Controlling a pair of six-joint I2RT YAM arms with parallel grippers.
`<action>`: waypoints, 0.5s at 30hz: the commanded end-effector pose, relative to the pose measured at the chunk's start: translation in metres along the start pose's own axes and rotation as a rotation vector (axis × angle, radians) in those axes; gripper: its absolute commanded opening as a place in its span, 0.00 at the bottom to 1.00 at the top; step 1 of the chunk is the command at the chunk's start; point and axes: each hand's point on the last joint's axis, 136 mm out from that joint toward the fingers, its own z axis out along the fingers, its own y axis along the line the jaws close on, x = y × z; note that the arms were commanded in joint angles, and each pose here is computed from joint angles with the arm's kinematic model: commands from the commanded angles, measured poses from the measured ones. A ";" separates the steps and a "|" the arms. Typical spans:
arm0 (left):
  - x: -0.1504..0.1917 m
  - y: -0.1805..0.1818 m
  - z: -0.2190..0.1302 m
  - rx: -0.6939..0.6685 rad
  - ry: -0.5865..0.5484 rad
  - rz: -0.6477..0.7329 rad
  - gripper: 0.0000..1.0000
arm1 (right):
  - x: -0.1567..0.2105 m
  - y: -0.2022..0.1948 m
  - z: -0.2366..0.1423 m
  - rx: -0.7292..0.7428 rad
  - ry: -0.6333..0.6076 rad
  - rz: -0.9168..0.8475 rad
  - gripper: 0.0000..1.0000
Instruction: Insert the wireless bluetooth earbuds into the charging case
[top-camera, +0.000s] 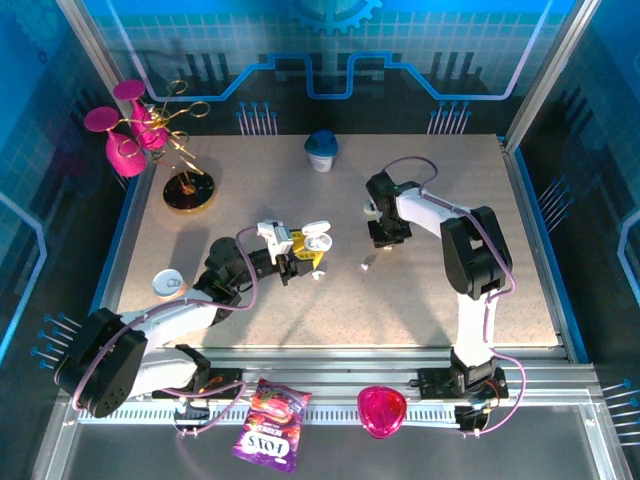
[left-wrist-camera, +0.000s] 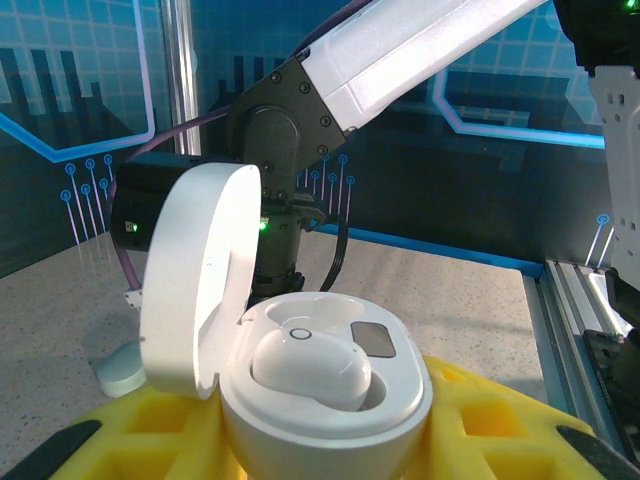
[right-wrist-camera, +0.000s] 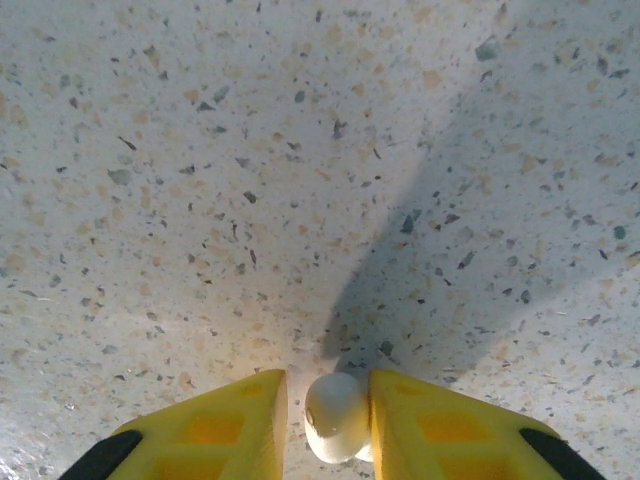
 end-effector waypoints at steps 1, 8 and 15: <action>-0.006 -0.006 -0.001 0.023 -0.015 0.039 0.24 | 0.008 0.001 0.004 0.009 0.047 -0.027 0.25; -0.007 -0.006 -0.001 0.024 -0.016 0.036 0.25 | 0.011 0.000 0.005 0.007 0.046 -0.023 0.18; -0.001 -0.002 -0.001 0.006 -0.015 0.023 0.25 | 0.007 0.003 -0.039 -0.049 -0.074 -0.015 0.17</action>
